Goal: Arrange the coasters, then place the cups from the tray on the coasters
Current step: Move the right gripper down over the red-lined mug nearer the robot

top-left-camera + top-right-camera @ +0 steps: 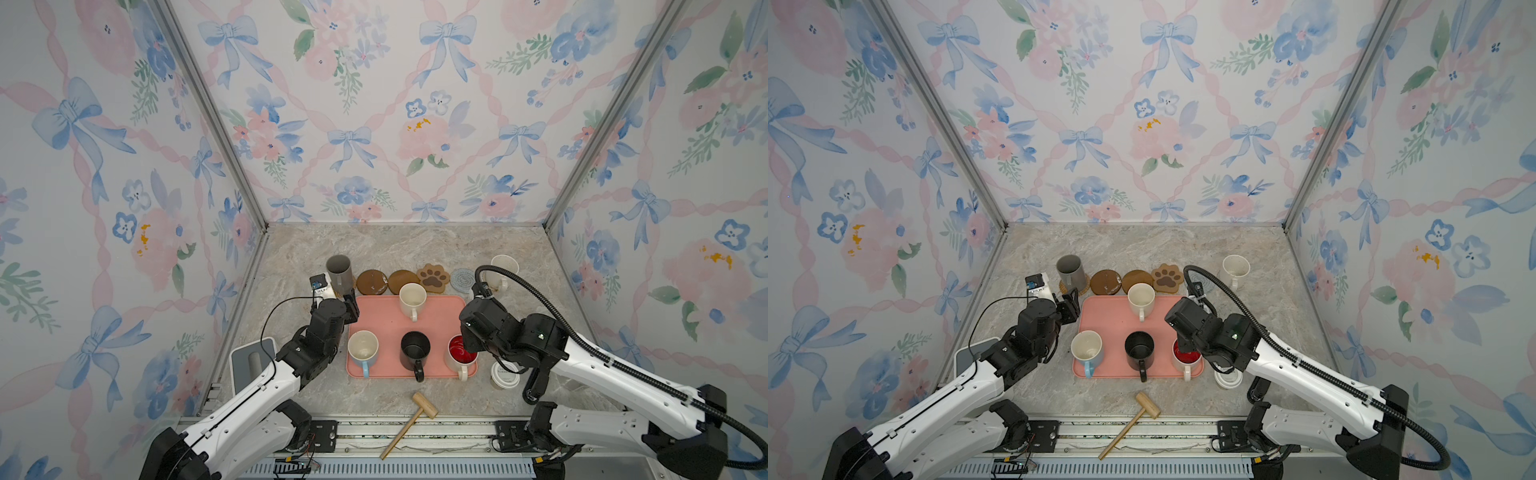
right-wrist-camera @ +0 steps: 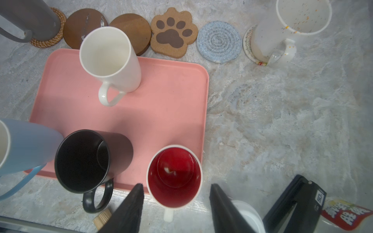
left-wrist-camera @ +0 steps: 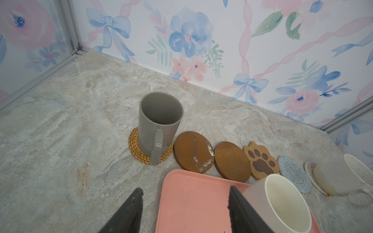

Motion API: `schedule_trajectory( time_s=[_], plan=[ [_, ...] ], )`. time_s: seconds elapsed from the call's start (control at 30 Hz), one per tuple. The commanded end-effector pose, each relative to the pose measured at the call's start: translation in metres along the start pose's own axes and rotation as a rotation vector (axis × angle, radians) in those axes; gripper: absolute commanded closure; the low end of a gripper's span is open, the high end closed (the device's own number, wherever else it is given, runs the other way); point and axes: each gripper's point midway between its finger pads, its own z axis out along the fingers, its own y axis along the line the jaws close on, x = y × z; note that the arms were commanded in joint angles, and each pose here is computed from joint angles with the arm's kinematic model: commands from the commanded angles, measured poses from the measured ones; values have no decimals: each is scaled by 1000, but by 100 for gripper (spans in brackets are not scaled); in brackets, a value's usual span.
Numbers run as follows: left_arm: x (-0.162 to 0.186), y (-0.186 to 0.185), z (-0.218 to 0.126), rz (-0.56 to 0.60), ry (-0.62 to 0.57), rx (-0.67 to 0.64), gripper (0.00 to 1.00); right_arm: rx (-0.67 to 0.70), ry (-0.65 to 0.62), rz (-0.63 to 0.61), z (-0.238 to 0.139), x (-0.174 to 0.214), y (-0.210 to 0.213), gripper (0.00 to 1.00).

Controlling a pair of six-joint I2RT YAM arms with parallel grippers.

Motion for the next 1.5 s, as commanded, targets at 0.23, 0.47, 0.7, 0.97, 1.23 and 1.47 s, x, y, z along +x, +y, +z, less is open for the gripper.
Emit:
schedule_trajectory(
  time_s=[0.23,0.47,0.7,0.97,1.23,1.47],
  plan=[
    [-3,-2,-5,13,-26,27,37,-1,179,-9,-5,59,17,48],
    [-8,-4,-7,15,-40,38,37,29,246,26,-2,95,18,49],
    [-6,-6,-9,7,-34,57,37,57,282,37,9,113,18,50],
    [-9,-7,-13,-10,-48,79,36,71,306,29,23,121,26,49],
    [-8,-9,-12,-5,-45,85,36,65,325,66,39,126,25,49],
    [-9,-8,-11,1,-49,78,36,63,318,80,48,120,22,49]
  ],
)
